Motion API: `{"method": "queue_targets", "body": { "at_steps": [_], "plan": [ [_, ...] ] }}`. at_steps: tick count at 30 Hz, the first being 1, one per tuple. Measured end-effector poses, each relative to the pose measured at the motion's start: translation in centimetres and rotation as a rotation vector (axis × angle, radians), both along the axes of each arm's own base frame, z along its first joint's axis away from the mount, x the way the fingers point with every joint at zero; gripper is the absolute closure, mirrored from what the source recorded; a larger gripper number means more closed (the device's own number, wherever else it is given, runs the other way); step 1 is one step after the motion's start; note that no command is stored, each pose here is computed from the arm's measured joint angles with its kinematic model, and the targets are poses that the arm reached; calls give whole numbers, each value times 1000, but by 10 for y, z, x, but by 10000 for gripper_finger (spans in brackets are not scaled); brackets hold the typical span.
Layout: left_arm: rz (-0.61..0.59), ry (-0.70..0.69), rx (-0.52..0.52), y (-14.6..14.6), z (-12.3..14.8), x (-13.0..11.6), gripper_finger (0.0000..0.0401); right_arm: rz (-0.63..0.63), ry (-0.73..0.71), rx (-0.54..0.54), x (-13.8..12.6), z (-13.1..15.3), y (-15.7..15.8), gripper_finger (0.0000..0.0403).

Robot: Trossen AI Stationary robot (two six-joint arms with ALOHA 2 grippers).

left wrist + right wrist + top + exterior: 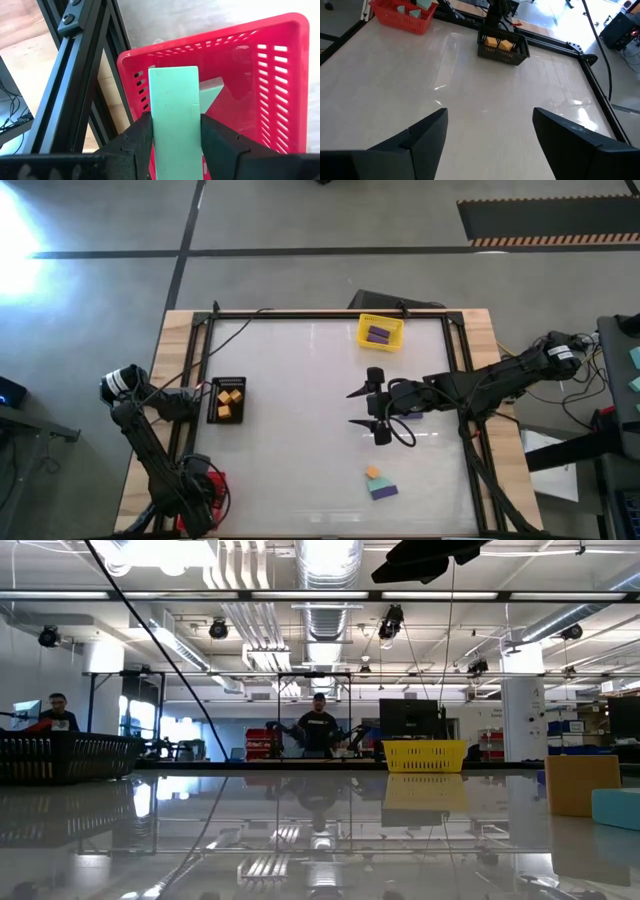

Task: Sort & place blocks by color
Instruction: Put the light blue block into the red bin, then put the purple block into the yellow bin

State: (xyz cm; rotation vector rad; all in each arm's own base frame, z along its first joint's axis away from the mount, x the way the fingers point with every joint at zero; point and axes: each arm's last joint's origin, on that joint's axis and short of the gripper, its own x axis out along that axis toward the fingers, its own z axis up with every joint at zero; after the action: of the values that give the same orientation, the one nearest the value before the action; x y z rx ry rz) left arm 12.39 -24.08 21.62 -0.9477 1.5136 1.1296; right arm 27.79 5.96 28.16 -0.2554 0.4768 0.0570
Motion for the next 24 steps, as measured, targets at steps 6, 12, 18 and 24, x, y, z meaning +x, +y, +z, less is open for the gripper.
{"method": "queue_targets", "body": {
  "at_steps": [6,12,18,24],
  "plan": [
    [0,0,0,0,0,0,272,0,1,0,0,0,0,119],
    [0,0,0,0,0,0,237,0,0,0,0,0,0,119],
    [1,1,0,0,0,0,208,0,0,0,0,0,0,119],
    [2,-9,-19,-3,5,2,205,0,1,0,0,0,0,119]
  ]
}}
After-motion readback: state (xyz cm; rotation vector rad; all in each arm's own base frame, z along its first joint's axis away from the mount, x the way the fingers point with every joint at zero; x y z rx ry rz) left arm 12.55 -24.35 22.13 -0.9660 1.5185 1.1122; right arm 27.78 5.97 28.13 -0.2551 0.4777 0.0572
